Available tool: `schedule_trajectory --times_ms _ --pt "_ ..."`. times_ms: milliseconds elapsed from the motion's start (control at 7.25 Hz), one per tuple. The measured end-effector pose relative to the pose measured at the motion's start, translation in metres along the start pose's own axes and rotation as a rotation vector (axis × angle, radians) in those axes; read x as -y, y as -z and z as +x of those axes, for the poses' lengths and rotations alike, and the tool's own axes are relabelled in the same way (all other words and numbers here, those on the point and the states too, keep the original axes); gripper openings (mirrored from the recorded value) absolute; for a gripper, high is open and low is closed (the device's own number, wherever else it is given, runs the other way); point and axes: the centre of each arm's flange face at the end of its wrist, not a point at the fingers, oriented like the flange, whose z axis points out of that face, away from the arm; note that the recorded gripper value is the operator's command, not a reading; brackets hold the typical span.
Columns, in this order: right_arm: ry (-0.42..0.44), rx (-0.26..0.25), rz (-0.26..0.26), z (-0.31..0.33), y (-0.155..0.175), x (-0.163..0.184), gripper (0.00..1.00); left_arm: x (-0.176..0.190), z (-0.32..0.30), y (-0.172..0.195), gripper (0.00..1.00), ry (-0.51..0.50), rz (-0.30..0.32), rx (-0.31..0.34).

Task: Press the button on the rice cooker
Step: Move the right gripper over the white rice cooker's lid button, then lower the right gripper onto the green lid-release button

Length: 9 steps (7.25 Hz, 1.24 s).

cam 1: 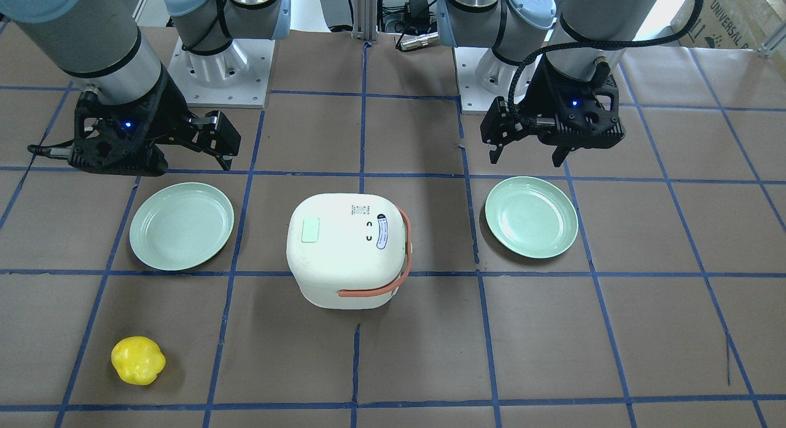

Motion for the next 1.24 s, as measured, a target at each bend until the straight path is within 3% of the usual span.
schedule_trajectory --times_ms 138,414,690,828,1241 --pt "-0.007 0.003 0.029 -0.003 0.003 0.004 0.90 0.000 0.000 0.000 1.00 0.000 0.000 0.000" --pt "-0.027 0.036 0.107 -0.034 0.004 0.015 0.61 0.000 0.000 0.000 1.00 0.000 0.000 0.001" --pt "-0.016 0.071 0.121 -0.086 -0.004 0.016 0.27 0.000 0.000 0.000 1.00 0.000 0.000 0.000" --pt "-0.006 0.110 0.099 -0.106 -0.013 0.021 0.17 0.000 0.000 0.000 1.00 0.000 0.000 0.000" --pt "0.005 0.158 0.041 -0.123 -0.046 0.041 0.13 0.000 0.000 0.000 1.00 0.000 0.000 0.000"
